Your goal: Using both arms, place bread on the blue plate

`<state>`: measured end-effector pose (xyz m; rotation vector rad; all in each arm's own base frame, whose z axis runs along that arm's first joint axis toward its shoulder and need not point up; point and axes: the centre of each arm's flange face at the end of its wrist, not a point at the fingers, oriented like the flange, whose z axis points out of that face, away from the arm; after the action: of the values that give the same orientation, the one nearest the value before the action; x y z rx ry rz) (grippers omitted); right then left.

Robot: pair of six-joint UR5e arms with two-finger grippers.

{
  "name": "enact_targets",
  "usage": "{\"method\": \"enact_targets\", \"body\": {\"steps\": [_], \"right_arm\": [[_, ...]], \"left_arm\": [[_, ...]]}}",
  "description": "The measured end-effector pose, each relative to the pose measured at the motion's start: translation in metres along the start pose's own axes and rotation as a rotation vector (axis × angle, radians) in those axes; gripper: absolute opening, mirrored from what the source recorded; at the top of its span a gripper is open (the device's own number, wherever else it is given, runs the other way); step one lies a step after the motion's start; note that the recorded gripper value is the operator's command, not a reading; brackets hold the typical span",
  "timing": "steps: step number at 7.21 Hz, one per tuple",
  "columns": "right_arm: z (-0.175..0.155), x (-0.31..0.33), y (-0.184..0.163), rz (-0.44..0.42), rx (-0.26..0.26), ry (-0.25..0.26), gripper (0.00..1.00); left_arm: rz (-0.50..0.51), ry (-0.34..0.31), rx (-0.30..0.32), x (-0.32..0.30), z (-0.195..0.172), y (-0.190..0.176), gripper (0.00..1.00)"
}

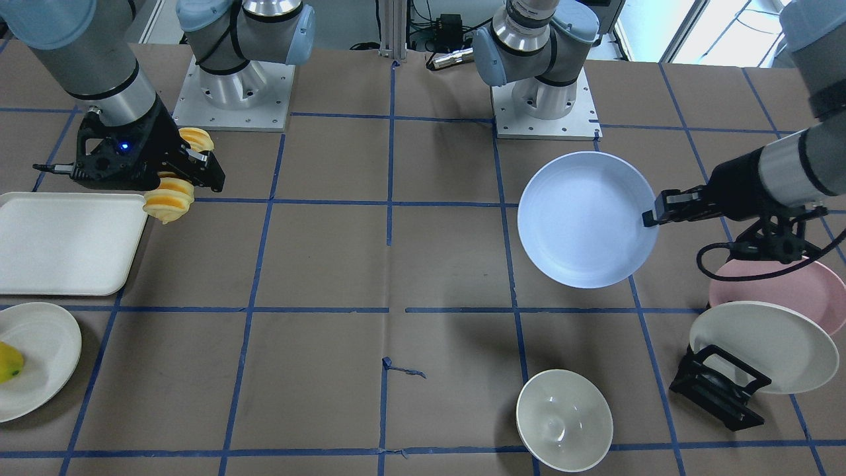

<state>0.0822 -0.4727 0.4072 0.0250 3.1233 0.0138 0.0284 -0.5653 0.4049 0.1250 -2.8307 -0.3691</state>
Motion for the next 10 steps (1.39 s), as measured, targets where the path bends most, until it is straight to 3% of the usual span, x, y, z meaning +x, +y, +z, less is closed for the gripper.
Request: {"method": "enact_targets", "body": {"steps": [2,4,6,8,9,10], "right_arm": [[0.002,0.000,0.000,-0.001,-0.006,0.004,0.00],[0.007,0.000,0.002,-0.002,-0.018,0.006,0.00],[0.008,0.000,0.002,-0.001,-0.016,0.007,0.00],[0.012,-0.001,-0.003,0.004,-0.012,-0.005,0.00],[0.018,-0.001,-0.010,0.023,-0.008,-0.010,0.00],[0.028,-0.006,-0.021,0.048,0.005,-0.018,0.00]], "left_arm": [[0.036,0.016,0.100,0.072,0.060,-0.012,0.00],[-0.032,0.045,0.221,0.115,0.136,-0.015,0.00],[-0.055,0.134,0.283,0.133,0.206,-0.011,0.00],[-0.060,0.179,0.319,0.134,0.248,-0.011,0.00],[-0.060,0.182,0.326,0.137,0.261,-0.013,0.36],[-0.054,0.178,0.331,0.140,0.267,-0.014,0.99]]}}
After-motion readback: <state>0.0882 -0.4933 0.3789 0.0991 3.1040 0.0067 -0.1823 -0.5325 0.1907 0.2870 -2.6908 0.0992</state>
